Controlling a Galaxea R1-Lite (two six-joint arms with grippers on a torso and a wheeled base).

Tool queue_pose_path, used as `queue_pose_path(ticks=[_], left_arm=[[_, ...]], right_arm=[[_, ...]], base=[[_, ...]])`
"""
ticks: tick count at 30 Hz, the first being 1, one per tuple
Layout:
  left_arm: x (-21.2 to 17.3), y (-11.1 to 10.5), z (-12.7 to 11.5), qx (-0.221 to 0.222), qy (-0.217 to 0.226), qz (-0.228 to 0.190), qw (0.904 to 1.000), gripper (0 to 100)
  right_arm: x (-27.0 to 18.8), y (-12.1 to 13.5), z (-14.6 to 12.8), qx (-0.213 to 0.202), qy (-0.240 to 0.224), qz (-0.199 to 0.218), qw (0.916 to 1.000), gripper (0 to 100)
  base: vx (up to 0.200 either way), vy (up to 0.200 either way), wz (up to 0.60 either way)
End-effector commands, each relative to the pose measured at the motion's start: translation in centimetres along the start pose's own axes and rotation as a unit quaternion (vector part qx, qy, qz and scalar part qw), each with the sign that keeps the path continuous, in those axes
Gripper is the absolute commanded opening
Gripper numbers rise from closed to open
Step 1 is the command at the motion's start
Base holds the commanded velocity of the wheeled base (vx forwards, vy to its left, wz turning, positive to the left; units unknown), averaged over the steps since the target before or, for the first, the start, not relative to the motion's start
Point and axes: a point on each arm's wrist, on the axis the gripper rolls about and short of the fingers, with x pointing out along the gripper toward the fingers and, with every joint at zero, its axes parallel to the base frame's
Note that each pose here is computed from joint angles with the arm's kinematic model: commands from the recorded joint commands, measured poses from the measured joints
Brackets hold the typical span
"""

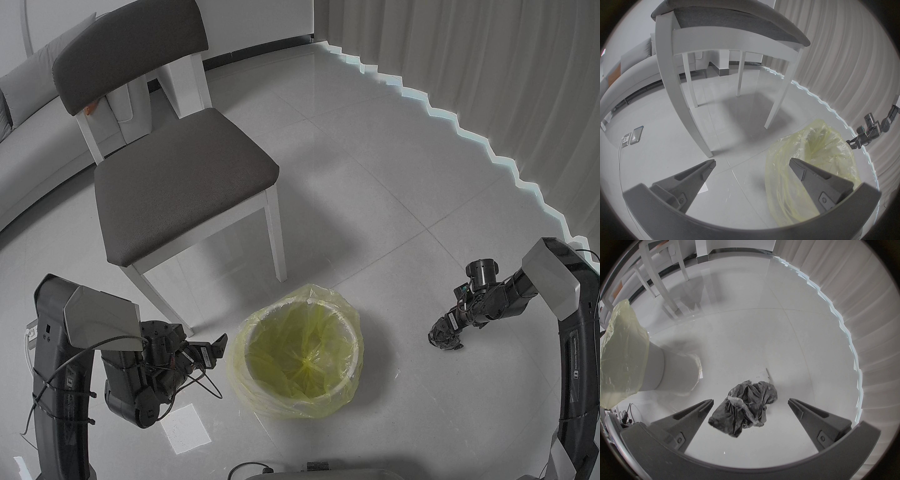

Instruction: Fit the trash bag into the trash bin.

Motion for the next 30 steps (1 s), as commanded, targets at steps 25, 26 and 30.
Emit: queue_pose_path(ticks=[25,26,30], left_arm=[[1.5,-0.8,-1.4,0.007,-0.001,-0.002,1.0,100],[1.5,-0.7,-1.4,0.007,-0.001,-0.001,1.0,100],[1.6,-0.6,-1.3,0.006,-0.002,0.001,1.0,100]], right_arm=[[4.4,-0.7,0.5,0.004,0.033,0.0,0.9995,0],[4.4,-0.7,0.5,0.004,0.032,0.0,0.9995,0],[4.0,-0.8,0.7,0.004,0.03,-0.001,0.9996,0]], base=[[0.0,0.0,0.0],[0.0,0.0,0.0],[0.0,0.0,0.0]])
